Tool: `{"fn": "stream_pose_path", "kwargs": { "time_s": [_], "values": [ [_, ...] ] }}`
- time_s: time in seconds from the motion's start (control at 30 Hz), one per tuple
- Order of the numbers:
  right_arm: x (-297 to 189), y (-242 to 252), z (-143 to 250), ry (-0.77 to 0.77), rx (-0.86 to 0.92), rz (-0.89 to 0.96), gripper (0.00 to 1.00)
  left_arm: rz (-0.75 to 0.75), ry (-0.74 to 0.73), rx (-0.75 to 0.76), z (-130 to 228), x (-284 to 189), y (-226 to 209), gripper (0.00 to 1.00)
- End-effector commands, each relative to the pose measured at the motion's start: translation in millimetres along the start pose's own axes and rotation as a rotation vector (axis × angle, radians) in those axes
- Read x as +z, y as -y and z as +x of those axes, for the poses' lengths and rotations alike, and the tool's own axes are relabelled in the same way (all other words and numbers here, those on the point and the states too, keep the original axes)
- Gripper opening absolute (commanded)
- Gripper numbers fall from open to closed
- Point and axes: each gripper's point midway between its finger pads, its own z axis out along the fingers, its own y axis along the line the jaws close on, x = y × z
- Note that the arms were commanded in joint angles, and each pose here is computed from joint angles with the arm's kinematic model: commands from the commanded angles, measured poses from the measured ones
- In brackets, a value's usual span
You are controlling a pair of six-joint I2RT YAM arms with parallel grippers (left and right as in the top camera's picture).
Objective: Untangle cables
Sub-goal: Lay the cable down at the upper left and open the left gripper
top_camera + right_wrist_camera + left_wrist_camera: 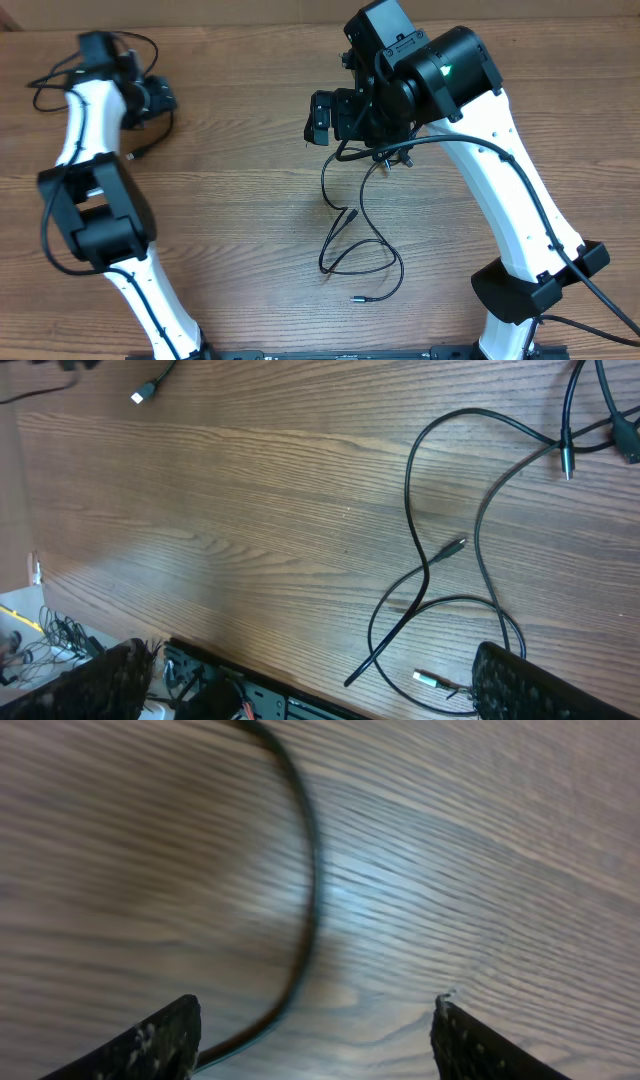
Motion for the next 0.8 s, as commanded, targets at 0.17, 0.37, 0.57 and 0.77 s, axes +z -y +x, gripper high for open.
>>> {"fn": "stream_pose_path", "kwargs": {
  "time_s": [0.17,0.37,0.57,0.77],
  "values": [
    [-7,-1,1,0.022,-0.017,0.001,1.0,-0.215,0.061,0.076,0,5,1,0.57],
    [-7,-1,1,0.022,-0.017,0.001,1.0,-0.212,0.023,0.074,11,29,-4,0.59],
    [-7,-2,2,0.017,-0.017,-0.006,1.0,-0.203,-0.018,0.102,22,49,-5,0.6],
    [-7,-3,2,0.017,-0.02,-0.007,1.0,-0.202,-0.009,0.091,19,49,-9,0.49]
  ]
}}
